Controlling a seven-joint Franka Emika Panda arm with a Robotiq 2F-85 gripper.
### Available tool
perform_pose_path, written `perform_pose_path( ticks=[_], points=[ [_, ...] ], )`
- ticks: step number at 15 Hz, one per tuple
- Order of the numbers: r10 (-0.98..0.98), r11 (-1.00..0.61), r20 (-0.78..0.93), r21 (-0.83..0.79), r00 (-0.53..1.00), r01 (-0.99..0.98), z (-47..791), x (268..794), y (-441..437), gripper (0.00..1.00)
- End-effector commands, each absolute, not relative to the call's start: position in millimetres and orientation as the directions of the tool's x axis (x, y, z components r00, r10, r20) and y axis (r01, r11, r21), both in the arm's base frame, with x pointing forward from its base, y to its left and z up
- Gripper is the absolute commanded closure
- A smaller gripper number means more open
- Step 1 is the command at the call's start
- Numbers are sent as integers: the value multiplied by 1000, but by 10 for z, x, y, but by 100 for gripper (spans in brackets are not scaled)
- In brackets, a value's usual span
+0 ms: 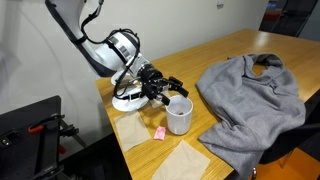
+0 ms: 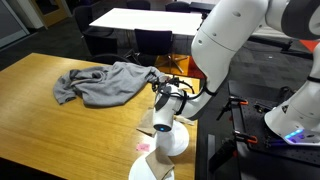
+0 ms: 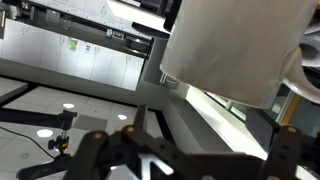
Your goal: Put the red pen inside the white mug
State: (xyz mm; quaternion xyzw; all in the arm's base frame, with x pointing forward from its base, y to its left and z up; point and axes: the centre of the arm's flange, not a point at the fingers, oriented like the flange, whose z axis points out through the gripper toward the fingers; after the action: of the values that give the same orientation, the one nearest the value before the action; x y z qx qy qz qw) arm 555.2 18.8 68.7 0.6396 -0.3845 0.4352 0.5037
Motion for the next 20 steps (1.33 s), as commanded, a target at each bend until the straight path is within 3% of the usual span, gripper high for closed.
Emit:
perform_pose_path(
  ticks=[1, 20],
  points=[
    [-80, -196, 958, 254, 274, -947, 981, 5546, 197, 0],
    [-153, -201, 983, 72, 104, -977, 2899, 5351, 145, 0]
  ],
)
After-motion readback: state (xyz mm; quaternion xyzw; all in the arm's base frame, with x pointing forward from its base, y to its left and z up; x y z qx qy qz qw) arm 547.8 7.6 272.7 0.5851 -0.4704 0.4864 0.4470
